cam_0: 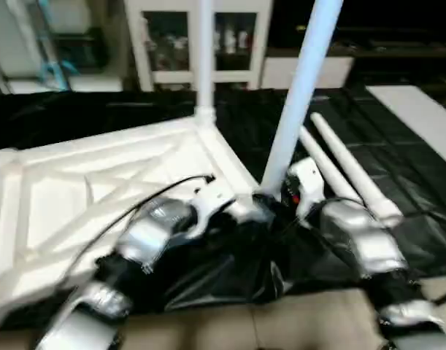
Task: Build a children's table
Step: Rotate leg to tighten
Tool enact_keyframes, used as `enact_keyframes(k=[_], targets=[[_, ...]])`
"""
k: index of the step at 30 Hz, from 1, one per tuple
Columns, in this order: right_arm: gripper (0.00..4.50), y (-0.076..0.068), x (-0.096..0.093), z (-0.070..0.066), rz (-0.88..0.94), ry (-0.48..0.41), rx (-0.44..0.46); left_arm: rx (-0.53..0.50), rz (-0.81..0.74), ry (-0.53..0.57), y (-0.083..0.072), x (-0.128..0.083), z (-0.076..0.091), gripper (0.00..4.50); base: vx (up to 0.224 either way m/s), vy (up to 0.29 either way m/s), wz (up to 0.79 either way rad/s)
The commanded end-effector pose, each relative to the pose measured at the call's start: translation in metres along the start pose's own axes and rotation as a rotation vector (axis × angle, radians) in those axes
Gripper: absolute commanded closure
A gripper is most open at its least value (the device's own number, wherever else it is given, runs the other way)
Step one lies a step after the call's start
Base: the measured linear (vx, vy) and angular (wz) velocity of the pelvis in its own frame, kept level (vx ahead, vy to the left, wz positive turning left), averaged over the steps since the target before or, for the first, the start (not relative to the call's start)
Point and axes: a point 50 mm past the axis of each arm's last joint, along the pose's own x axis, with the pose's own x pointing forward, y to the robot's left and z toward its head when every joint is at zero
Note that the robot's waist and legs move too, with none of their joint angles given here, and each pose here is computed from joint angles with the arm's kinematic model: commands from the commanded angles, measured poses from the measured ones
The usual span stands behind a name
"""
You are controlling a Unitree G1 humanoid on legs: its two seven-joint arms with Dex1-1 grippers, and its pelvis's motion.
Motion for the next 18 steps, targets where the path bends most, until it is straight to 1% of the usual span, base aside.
enact_keyframes(k=[1,5,6,8,11,13,14,15,16,17,18], targets=[[2.01,-0.01,-0.004,-0.025,-0.108,0.098,0.046,-0.035,0.104,0.015,0.009,-0.001,-0.002,4.5,0.0,0.0,0.0],[2.01,-0.002,0.007,-0.023,-0.22,0.084,0.085,-0.036,0.181,0.022,0.014,0.003,0.001,4.5,0.0,0.0,0.0],[2.01,0.009,0.017,-0.019,-0.301,0.063,0.133,-0.028,0.216,0.023,0.016,0.006,0.004,4.5,0.0,0.0,0.0],[2.01,0.021,0.024,-0.012,-0.313,0.035,0.152,-0.028,0.233,0.022,0.016,0.007,0.006,4.5,0.0,0.0,0.0],[2.01,0.035,0.031,-0.007,-0.253,0.01,0.133,-0.029,0.251,0.033,0.018,0.007,0.003,4.5,0.0,0.0,0.0],[2.01,0.038,0.032,-0.004,-0.236,-0.013,0.11,-0.028,0.257,0.04,0.019,0.006,0.001,4.5,0.0,0.0,0.0],[2.01,0.041,0.032,-0.001,-0.197,-0.037,0.087,-0.024,0.256,0.046,0.02,0.005,-0.001,4.5,0.0,0.0,0.0],[2.01,0.041,0.032,-0.001,-0.197,-0.037,0.087,-0.024,0.256,0.046,0.02,0.005,-0.001,4.5,0.0,0.0,0.0],[1.46,0.042,0.032,0.0,-0.179,-0.048,0.083,-0.022,0.255,0.048,0.02,0.005,-0.001,4.5,0.0,0.0,0.0],[1.46,0.046,0.03,0.004,-0.114,-0.085,0.073,-0.018,0.252,0.053,0.021,0.003,-0.004,4.5,0.0,0.0,0.0],[1.33,0.047,0.028,0.006,-0.088,-0.105,0.074,-0.011,0.246,0.056,0.022,0.002,-0.005,4.5,0.03,-0.098,0.18]])
